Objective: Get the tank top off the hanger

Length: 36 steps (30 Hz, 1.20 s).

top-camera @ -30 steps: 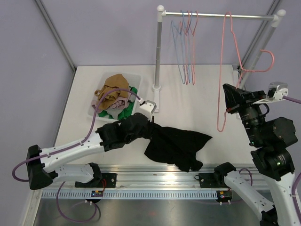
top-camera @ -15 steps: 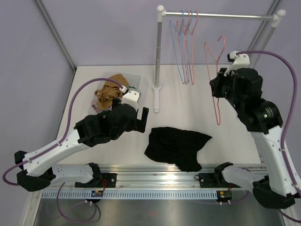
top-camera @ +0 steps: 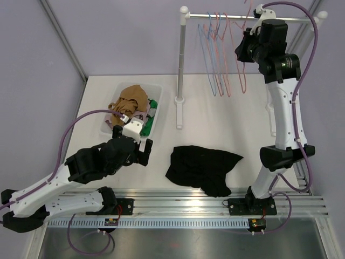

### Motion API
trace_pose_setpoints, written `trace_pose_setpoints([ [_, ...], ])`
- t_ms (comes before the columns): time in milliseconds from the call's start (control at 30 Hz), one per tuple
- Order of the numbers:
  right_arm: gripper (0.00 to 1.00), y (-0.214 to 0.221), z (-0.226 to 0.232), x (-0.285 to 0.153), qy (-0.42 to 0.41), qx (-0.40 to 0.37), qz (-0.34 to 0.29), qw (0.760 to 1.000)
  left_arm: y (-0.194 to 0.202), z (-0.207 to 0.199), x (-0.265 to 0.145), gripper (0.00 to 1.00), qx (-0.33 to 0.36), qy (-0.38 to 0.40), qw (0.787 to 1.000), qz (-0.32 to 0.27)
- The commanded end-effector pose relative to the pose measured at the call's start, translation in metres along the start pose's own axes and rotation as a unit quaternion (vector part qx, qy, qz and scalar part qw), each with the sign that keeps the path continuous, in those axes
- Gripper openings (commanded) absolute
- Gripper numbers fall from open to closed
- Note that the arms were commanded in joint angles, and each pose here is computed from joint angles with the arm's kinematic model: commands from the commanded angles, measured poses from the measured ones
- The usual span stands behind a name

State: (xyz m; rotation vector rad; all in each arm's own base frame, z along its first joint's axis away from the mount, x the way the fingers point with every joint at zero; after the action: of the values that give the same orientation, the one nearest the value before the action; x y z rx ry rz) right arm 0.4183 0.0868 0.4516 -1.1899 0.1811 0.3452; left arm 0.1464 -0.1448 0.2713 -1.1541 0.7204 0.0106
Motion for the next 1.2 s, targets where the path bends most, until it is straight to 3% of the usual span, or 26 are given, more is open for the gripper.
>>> trace_pose_setpoints([
  [0,0.0,-0.017,0.01,0.014,-0.018,-0.011,-0.013,1.0,-0.01,0.0,-0.001,0.99,-0.014,0.006,0.999,-0.035],
  [267,0.0,0.014,0.008,0.055,-0.013,0.003,0.026,1.0,-0.01,0.003,-0.004,0.99,-0.022,0.001,0.999,-0.041],
  [433,0.01,0.02,0.005,0.056,-0.008,0.004,0.029,1.0,-0.013,0.003,-0.002,0.99,-0.027,-0.004,0.999,-0.039],
  [500,0.1,0.015,0.006,0.049,-0.01,0.003,0.02,1.0,-0.015,0.0,0.001,0.99,-0.027,-0.004,0.999,-0.034],
  [533,0.29,0.013,0.007,0.047,-0.011,0.002,0.018,1.0,-0.016,-0.002,0.002,0.99,-0.027,0.0,0.999,-0.031],
  [600,0.54,0.007,0.009,0.039,-0.014,-0.003,0.011,1.0,-0.02,-0.007,0.005,0.99,-0.03,0.003,0.999,-0.029],
  [633,0.77,0.004,0.01,0.035,-0.016,-0.003,0.006,1.0,-0.02,-0.01,0.007,0.99,-0.032,0.009,0.999,-0.026],
  [733,0.89,-0.007,0.005,0.018,0.003,-0.014,-0.016,1.0,-0.026,-0.027,0.016,0.99,-0.044,0.039,0.998,-0.032],
  [767,0.99,-0.014,0.002,0.008,0.016,-0.017,-0.029,0.999,-0.027,-0.031,0.019,0.99,-0.051,0.045,0.997,-0.032],
  [933,0.99,-0.01,-0.015,-0.026,0.058,-0.032,-0.033,0.997,-0.039,-0.071,0.046,0.99,-0.067,0.103,0.992,-0.041],
  [967,0.99,-0.019,-0.018,-0.05,0.071,-0.03,-0.058,0.995,-0.035,-0.081,0.059,0.99,-0.062,0.105,0.992,-0.023],
  [1033,1.0,0.0,-0.029,-0.055,0.087,-0.02,-0.048,0.995,-0.04,-0.101,0.069,0.99,-0.059,0.129,0.99,-0.022],
  [1067,0.99,-0.007,-0.026,-0.086,0.071,-0.008,-0.079,0.994,-0.035,-0.112,0.082,0.99,-0.049,0.131,0.99,-0.006],
  [1133,0.99,0.017,-0.018,-0.088,0.019,0.035,-0.079,0.996,-0.036,-0.13,0.094,0.99,-0.042,0.147,0.988,-0.001],
  [1167,1.0,0.012,-0.006,-0.127,-0.035,0.037,-0.117,0.992,-0.032,-0.141,0.108,0.99,-0.034,0.147,0.988,0.015],
])
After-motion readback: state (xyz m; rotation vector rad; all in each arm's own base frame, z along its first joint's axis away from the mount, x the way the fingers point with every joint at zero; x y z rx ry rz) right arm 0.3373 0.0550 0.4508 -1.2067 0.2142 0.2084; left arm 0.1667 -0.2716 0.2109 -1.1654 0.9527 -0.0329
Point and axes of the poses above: each gripper's point midway between its finger pads, its own x axis out along the fingers, its own z axis along the line the jaws close on, y = z × x, the point moved 3 cm from there along -x, back along the fingers, and after that the axes turned 12 degrees about x, right-handed, at the moved point
